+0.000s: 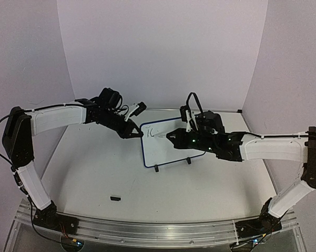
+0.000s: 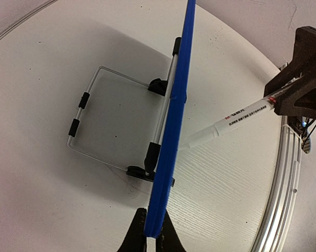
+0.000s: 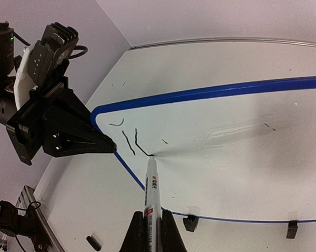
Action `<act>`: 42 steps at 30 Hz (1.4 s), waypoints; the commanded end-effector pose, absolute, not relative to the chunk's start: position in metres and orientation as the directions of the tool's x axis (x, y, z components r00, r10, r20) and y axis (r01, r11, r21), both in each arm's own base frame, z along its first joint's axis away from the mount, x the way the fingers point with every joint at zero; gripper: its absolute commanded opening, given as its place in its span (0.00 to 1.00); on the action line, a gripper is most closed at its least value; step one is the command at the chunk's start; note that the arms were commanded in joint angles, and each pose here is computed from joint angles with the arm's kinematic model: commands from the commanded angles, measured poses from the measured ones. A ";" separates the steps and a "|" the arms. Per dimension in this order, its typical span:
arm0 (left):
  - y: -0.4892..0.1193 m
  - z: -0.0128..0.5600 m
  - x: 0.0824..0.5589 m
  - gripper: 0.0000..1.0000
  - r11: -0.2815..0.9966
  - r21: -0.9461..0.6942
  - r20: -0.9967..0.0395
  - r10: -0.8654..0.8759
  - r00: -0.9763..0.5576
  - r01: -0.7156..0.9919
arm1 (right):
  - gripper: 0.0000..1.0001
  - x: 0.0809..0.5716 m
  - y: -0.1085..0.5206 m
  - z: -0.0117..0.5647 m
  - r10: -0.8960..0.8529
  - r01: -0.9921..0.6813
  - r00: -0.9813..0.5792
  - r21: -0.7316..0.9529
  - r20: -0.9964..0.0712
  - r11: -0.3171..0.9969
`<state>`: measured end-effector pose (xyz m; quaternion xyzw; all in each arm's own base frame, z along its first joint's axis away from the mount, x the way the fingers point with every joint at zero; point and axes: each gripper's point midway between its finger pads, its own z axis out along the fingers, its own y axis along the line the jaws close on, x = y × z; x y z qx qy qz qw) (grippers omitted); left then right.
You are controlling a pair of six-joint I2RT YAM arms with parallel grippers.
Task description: Write a sentence on the whiteboard
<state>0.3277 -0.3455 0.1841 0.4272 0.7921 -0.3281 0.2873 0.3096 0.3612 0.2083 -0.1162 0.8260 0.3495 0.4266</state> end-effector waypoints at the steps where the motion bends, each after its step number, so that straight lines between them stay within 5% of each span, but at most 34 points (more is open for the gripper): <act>1: -0.346 0.188 0.332 0.00 0.424 -0.228 -0.741 0.508 -0.439 0.876 | 0.00 0.316 0.354 0.244 0.162 -0.497 -0.541 0.470 -0.825 0.729; 42: -0.347 0.187 0.332 0.00 0.423 -0.230 -0.740 0.510 -0.440 0.877 | 0.00 0.316 0.364 0.268 0.180 -0.546 -0.511 0.480 -0.840 0.687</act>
